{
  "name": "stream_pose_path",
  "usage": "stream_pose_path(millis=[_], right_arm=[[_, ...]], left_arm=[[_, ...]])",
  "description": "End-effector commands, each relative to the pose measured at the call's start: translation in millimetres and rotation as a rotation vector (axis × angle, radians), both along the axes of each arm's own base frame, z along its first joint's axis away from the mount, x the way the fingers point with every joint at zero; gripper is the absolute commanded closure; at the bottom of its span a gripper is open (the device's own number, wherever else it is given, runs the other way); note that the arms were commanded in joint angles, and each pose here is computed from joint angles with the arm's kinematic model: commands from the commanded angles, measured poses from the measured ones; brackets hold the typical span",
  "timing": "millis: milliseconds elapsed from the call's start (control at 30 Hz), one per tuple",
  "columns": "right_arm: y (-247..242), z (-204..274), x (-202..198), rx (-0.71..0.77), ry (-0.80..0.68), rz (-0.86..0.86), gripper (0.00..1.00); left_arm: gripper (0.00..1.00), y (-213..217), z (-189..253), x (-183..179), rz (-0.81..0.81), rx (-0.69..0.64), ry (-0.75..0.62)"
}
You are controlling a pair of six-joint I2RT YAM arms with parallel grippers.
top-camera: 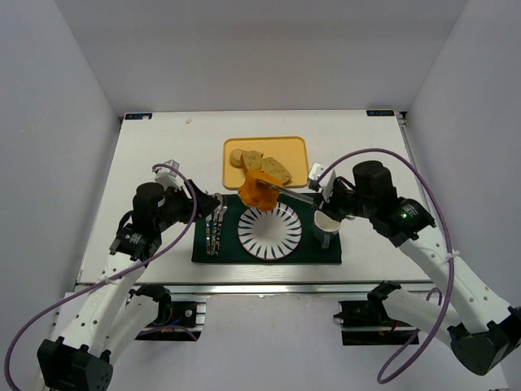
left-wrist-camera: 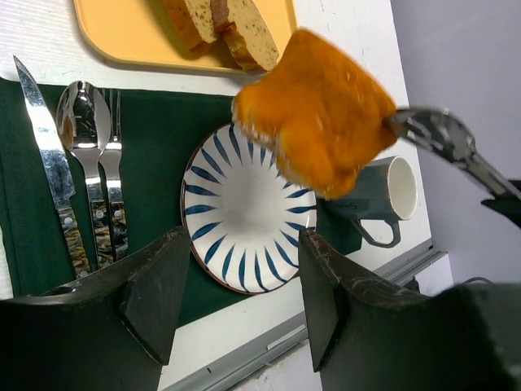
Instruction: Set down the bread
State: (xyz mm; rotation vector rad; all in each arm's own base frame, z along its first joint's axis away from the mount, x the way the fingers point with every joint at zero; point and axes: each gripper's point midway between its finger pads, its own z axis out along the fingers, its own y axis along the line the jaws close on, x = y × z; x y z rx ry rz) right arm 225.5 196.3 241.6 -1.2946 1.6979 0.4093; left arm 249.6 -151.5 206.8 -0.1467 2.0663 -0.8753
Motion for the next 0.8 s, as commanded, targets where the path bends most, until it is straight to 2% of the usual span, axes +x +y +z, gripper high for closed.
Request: stream_pose_path(millis=[0,233,533,633,667,767], right_arm=[[4,-2,-13,0.002,-0.008,0.05,1.0],[0,-19,-20,-0.05,-0.003,0.07,1.0],[-3,-49,-48,-0.13,0.071,0.161,0.99],[-2,-52,-57,-0.135,0.096,0.2,0.84],[-2,-53,-60,-0.138,0.102,0.212,0.75],[-3,-53,-63,-0.139,0.109,0.216,0.63]], left_arm=[[0.35,1,14,1,0.001,0.005,-0.039],[0.35,2,15,1,0.002,0.01,-0.04],[0.35,3,12,-1,0.01,0.007,-0.039],[0.35,3,13,0,0.009,0.008,-0.041],[0.35,3,13,0,0.007,0.009,-0.041],[0.34,3,13,1,0.008,0.011,-0.042]])
